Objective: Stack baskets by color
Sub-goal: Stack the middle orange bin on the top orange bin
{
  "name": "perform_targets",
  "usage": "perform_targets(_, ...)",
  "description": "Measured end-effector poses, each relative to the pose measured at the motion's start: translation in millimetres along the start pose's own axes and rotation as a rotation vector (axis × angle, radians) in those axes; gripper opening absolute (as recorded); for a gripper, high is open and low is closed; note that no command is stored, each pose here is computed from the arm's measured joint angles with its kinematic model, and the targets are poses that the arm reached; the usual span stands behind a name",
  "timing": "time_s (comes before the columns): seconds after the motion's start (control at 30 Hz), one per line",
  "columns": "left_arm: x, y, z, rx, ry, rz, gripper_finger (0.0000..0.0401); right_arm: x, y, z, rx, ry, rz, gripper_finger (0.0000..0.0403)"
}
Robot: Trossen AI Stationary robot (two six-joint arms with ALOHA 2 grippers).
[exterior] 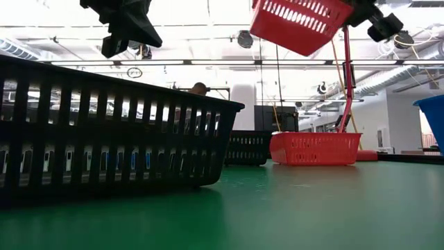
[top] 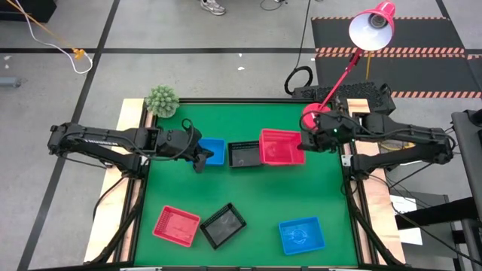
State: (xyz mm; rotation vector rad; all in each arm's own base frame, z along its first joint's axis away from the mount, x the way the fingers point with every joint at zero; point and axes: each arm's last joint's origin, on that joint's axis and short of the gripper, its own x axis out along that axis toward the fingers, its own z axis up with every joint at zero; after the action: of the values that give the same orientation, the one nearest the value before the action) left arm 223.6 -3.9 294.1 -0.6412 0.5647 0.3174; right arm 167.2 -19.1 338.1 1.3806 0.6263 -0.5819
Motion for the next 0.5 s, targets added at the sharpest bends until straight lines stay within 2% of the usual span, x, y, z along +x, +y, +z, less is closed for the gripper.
perform_targets(0.13, 0, 0, 0, 0.024, -0.004, 0.004, 0.0019, -2, 3, 7, -0.023, -0.012, -0.053, 0.0005)
perform_targets(0.33, 0, 1, 0, 0.057, 0.001, 0.01, 0.0019, 3, -7, 21, -0.029, -0.009, -0.167, 0.0005)
perform_targets(0.5, 0, 1, 0, 0.038, -0.004, 0.017, 0.0019, 5, -10, 32, -0.078, -0.035, -0.193, 0.0006)
